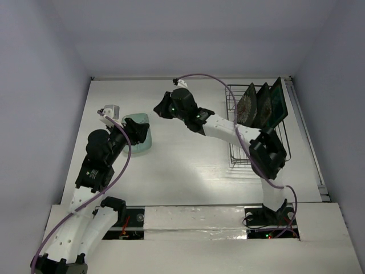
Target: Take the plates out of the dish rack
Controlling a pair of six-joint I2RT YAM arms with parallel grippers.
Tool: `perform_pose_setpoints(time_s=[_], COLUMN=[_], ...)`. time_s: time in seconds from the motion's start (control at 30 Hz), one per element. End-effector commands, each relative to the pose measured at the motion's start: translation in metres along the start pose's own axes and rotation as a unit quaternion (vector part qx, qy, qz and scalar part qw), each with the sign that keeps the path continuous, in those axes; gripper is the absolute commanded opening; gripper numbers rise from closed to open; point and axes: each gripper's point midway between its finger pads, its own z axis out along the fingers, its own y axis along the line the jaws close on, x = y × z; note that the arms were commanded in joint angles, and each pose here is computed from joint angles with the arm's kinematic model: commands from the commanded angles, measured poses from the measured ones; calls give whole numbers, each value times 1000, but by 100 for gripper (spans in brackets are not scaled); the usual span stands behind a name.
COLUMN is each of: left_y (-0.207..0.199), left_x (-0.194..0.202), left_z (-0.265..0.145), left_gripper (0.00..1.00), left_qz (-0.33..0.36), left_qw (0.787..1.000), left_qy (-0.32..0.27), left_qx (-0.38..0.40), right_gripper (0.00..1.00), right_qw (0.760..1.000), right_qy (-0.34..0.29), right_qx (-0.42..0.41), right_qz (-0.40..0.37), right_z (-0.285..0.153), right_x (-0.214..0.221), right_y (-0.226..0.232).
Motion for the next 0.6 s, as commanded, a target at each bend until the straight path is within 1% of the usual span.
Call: perform_pose_setpoints(time_s=[0.0, 0.03, 0.07, 0.1, 0.13, 0.17, 0.2, 0.23, 0.27, 0.3, 0.37, 0.4, 0.43, 0.47, 0.53, 0.57], left_y=[-14, -14, -14, -14, -14, -14, -14, -13, -13, -12, -12, -12, -12, -11, -12, -13], left_x=[-25, -26, -26, -25, -25, -25, -25, -25, -25, -25, -26, -26, -26, -25, -24, -25], left_z=[-4, -4, -4, -4, -4, -4, -4, -3, -3, -3, -3, -3, -3, -3, -2, -2], left_gripper=[53, 49, 45, 38, 34, 30, 23, 20, 17, 13, 9, 7, 7, 7, 7, 7], left_qz=[11, 12, 12, 11, 11, 11, 11, 11, 10, 9, 10, 9, 9, 9, 9, 9], left_qw=[999, 999, 999, 999, 999, 999, 999, 999, 999, 999, 999, 999, 999, 999, 999, 999], left_qy=[-36, -36, -36, -35, -35, -35, -36, -35, -36, -36, -37, -37, -37, -35, -34, -34], left_qx=[19, 20, 20, 20, 20, 20, 19, 18, 18, 16, 15, 14, 14, 13, 16, 17], right_gripper=[0, 0, 0, 0, 0, 0, 0, 0, 0, 0, 0, 0, 0, 0, 0, 5], right_qw=[995, 993, 990, 988, 985, 980, 977, 971, 966, 961, 950, 945, 940, 930, 919, 914], right_qy=[-58, -82, -77, -78, -101, -103, -90, -101, -114, -100, -114, -111, -110, -121, -121, -121], right_qx=[35, 42, 60, 73, 86, 102, 128, 159, 169, 195, 238, 254, 270, 300, 329, 340], right_qz=[-67, -75, -97, -108, -114, -134, -146, -150, -162, -168, -170, -175, -177, -175, -181, -185], right_z=[-33, -50, -58, -67, -86, -96, -106, -119, -139, -151, -177, -196, -207, -222, -248, -256], right_x=[-45, -67, -69, -74, -97, -104, -102, -117, -132, -130, -151, -156, -160, -171, -181, -186], right_y=[-10, -9, -21, -29, -33, -43, -59, -77, -79, -97, -123, -130, -139, -154, -164, -170])
